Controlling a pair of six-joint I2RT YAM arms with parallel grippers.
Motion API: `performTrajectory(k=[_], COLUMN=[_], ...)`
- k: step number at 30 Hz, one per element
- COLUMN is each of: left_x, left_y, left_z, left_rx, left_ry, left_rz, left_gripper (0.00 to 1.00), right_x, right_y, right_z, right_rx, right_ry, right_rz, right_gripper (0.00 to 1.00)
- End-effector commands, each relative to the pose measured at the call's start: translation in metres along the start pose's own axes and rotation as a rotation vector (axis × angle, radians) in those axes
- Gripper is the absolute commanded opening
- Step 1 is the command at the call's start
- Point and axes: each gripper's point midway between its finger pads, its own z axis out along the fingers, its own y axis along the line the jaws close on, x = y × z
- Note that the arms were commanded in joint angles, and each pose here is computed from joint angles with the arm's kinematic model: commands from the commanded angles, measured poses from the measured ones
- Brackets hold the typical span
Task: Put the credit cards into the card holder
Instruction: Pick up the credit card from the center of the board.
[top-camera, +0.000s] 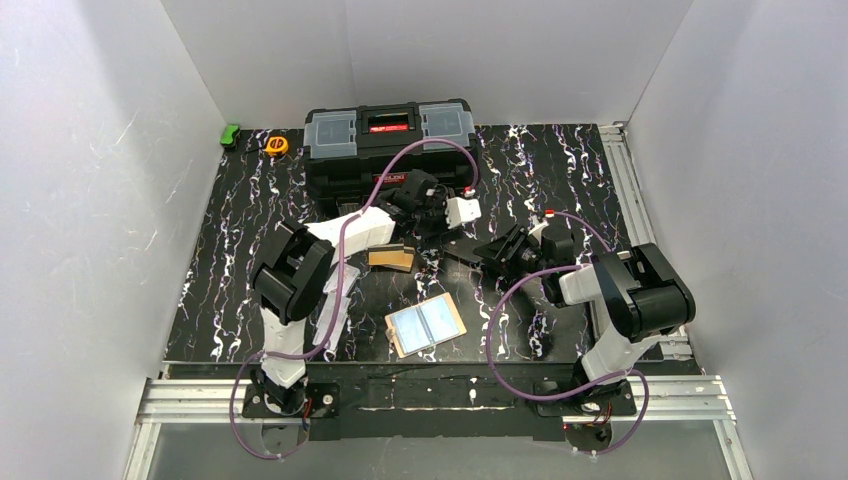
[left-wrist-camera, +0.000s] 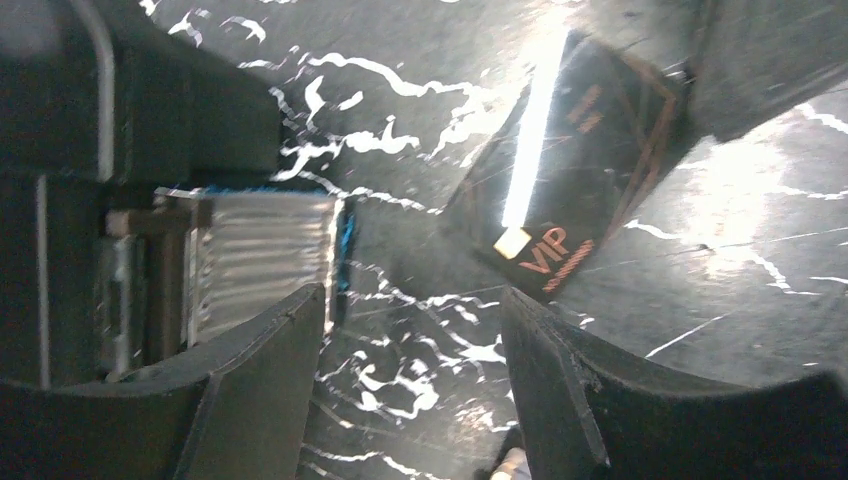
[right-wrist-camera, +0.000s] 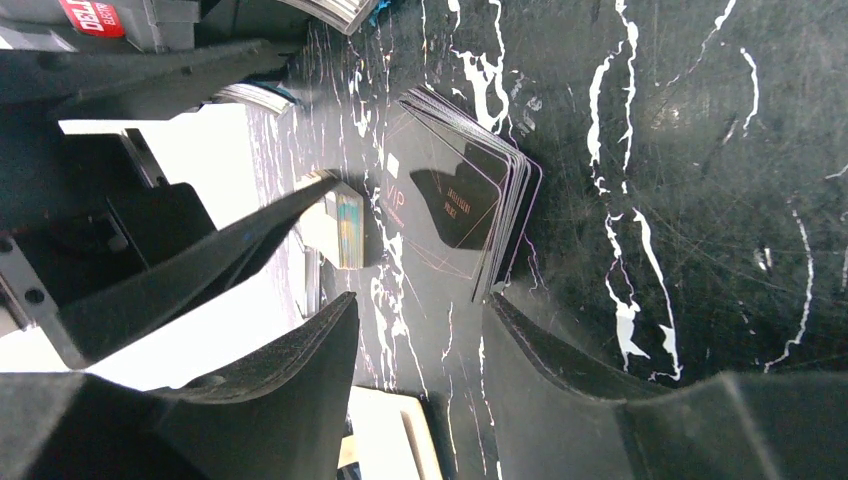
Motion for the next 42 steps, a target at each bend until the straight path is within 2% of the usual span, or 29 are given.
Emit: performTrajectory(k=[1, 8, 12, 18, 27, 42], left_x=[-0.015, -0.016, -0.014, 0.003, 0.009, 0.006], left_y=[0.031, 0.032, 0.019, 0.007, -0.005, -0.021], left_z=[-0.011, 0.001, 0.007, 0.008, 0.008, 0.008], left_rx=[-0.104, -0.09, -0.05, -0.021, 0.015, 0.065], left_ry=[-0.027, -0.04, -0.03, 0.025, 0.028, 0.032], left_rz=[0.015, 0.018, 0.033, 0.044, 0.032, 0.029], left_gripper=[0.64, 0.64, 0.64, 0.64, 0.64, 0.64], right_x=[-0.012, -0.011, -0.012, -0.009, 0.01, 0.021], right_y=[0.012, 0.007, 0.004, 0.002, -0.003, 0.016], right_z=[0.002, 0.002, 0.001, 0.0, -0.007, 0.014], right_rx=[-0.039, -0.026, -0.018, -0.006, 0.005, -0.057], right_ry=[-0.029, -0.031, -0.032, -0.015, 0.025, 0.055], right_rz=[-0.037, -0.038, -0.037, -0.039, 0.005, 0.043], right_gripper=[0.56, 0.56, 0.55, 0.56, 0.6, 0.6])
